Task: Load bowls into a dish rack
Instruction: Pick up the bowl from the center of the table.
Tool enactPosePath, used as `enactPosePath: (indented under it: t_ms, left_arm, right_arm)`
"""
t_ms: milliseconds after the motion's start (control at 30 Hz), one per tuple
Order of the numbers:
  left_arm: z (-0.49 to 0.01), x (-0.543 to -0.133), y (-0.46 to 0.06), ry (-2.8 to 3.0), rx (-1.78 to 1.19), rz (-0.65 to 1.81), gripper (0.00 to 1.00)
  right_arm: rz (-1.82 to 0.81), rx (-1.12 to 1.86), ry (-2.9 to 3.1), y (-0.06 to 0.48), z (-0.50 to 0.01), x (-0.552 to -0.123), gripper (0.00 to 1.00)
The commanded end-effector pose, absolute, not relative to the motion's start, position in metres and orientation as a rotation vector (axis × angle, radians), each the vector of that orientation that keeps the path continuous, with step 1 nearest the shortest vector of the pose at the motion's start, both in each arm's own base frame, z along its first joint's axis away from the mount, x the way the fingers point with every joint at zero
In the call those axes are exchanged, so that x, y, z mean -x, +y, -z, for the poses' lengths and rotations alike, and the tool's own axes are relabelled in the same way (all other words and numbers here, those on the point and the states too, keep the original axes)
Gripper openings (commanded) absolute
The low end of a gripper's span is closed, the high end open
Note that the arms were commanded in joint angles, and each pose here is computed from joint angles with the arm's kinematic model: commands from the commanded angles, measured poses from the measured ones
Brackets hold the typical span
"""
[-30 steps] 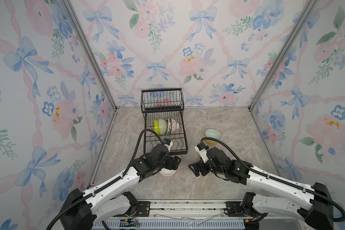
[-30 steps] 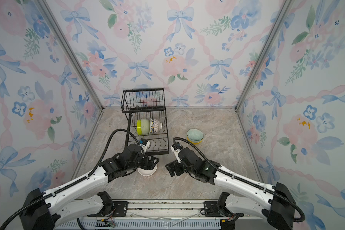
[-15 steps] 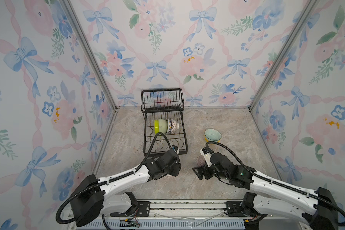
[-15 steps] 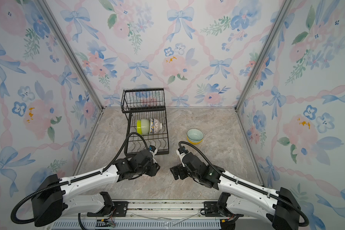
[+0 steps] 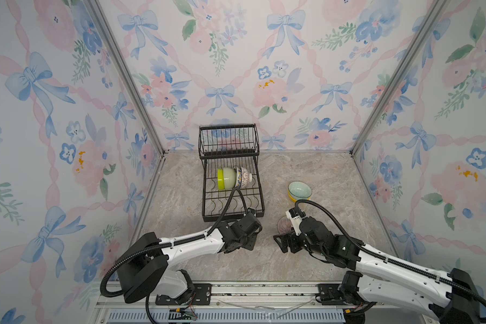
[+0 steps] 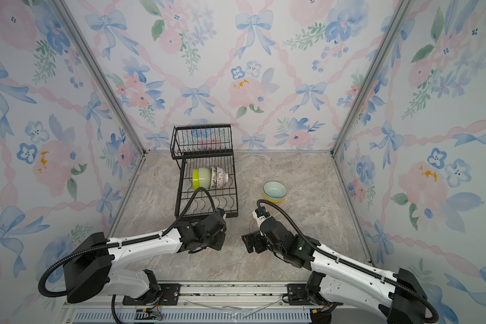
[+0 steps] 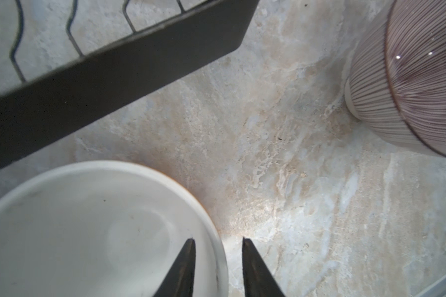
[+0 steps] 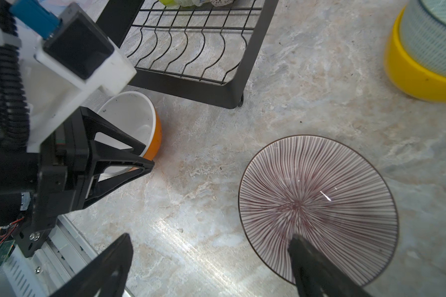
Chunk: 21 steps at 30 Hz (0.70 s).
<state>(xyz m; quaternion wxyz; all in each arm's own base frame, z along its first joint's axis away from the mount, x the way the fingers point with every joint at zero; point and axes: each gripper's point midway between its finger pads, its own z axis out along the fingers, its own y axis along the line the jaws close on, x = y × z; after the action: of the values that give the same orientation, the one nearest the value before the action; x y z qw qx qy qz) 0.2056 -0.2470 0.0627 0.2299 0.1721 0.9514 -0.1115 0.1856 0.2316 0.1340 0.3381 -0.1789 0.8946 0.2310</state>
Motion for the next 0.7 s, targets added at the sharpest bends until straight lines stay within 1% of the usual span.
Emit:
enactPosePath:
  t_ms: [0,133,467,667]
  left_arm:
    - [-0.064,-0.208,-0.244,2.622,-0.473,0.249,0.29]
    - [-0.065,-0.209,-0.242,2.623,-0.466,0.23,0.23]
    - [-0.056,-0.209,-0.235,2.65,-0.467,0.155,0.19]
    - [-0.056,-0.21,-0.232,2.656,-0.461,0.12,0.13]
  right_arm:
    - [-0.592,0.423,2.331,0.226,-0.132,-0.189,0.96]
    - [-0.593,0.421,2.331,0.225,-0.132,-0.189,0.96]
    - [-0.602,0.419,2.328,0.226,-0.133,-0.19,0.96]
    - [-0.606,0.416,2.328,0.226,-0.133,-0.19,0.96]
